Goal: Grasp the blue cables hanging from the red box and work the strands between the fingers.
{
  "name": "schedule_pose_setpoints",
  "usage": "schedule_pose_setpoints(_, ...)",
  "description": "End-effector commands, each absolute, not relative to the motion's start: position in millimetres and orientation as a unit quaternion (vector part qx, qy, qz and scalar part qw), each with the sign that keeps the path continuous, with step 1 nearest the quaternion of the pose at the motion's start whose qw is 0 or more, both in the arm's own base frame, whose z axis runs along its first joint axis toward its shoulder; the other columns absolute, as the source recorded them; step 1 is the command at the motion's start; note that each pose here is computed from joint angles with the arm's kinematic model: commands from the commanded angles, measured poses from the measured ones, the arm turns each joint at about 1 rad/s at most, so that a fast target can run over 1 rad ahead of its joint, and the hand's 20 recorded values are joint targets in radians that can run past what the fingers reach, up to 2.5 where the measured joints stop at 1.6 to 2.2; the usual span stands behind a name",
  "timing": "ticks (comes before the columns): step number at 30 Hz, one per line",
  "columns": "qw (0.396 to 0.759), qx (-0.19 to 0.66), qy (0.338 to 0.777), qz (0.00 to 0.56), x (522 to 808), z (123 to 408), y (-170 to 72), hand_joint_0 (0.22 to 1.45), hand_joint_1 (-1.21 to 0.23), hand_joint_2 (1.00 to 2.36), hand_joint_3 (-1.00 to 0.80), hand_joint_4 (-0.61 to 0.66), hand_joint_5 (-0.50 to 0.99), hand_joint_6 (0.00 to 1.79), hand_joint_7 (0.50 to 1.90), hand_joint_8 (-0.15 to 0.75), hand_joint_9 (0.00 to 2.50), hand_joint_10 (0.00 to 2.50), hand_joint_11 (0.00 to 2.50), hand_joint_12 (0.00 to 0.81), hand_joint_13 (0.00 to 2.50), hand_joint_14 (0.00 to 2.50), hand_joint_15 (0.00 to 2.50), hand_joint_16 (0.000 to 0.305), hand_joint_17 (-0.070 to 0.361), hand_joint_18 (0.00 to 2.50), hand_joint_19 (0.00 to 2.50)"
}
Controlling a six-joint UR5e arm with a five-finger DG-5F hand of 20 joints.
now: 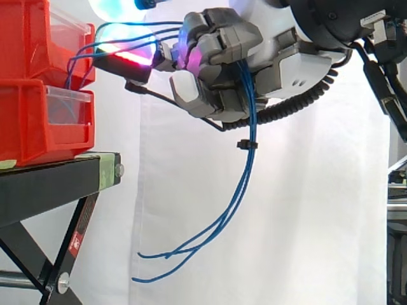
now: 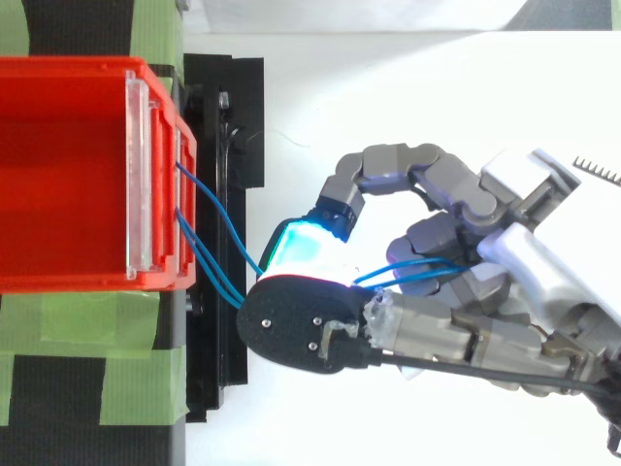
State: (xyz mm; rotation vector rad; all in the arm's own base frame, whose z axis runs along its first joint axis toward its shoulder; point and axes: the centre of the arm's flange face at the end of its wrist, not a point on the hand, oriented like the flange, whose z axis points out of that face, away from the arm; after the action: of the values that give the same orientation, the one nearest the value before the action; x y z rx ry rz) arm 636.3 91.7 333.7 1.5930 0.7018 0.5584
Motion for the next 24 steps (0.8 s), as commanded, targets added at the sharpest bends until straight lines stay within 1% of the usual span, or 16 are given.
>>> schedule_pose_setpoints(1,0.616,0.682,0.322,0.23,636.5,333.7,95.4,0.77,-0.69,1.26,0.15,0.04,0.21,1.27,1.19,0.524,1.95,2.5,2.5,0.623,1.99,2.5,1.61,0.246,0.185,2.5,0.58)
schedule_pose_setpoints(8,0.62,0.676,0.327,0.226,638.2,333.5,97.4,0.77,-0.69,1.25,0.19,0.04,0.22,1.26,1.2,0.524,1.95,2.5,2.5,0.623,1.99,2.5,1.61,0.246,0.185,2.5,0.58)
schedule_pose_setpoints(17,0.62,0.676,0.329,0.226,638.2,332.8,97.4,0.78,-0.69,1.24,0.19,0.06,0.22,1.25,1.22,0.524,1.95,2.5,2.5,0.623,1.99,2.5,1.61,0.246,0.185,2.5,0.58)
schedule_pose_setpoints(24,0.619,0.677,0.321,0.236,640.9,332.2,99.0,0.78,-0.69,1.22,0.2,0.07,0.22,1.25,1.23,0.524,1.95,2.5,2.5,0.623,1.99,2.5,1.61,0.246,0.185,2.5,0.58)
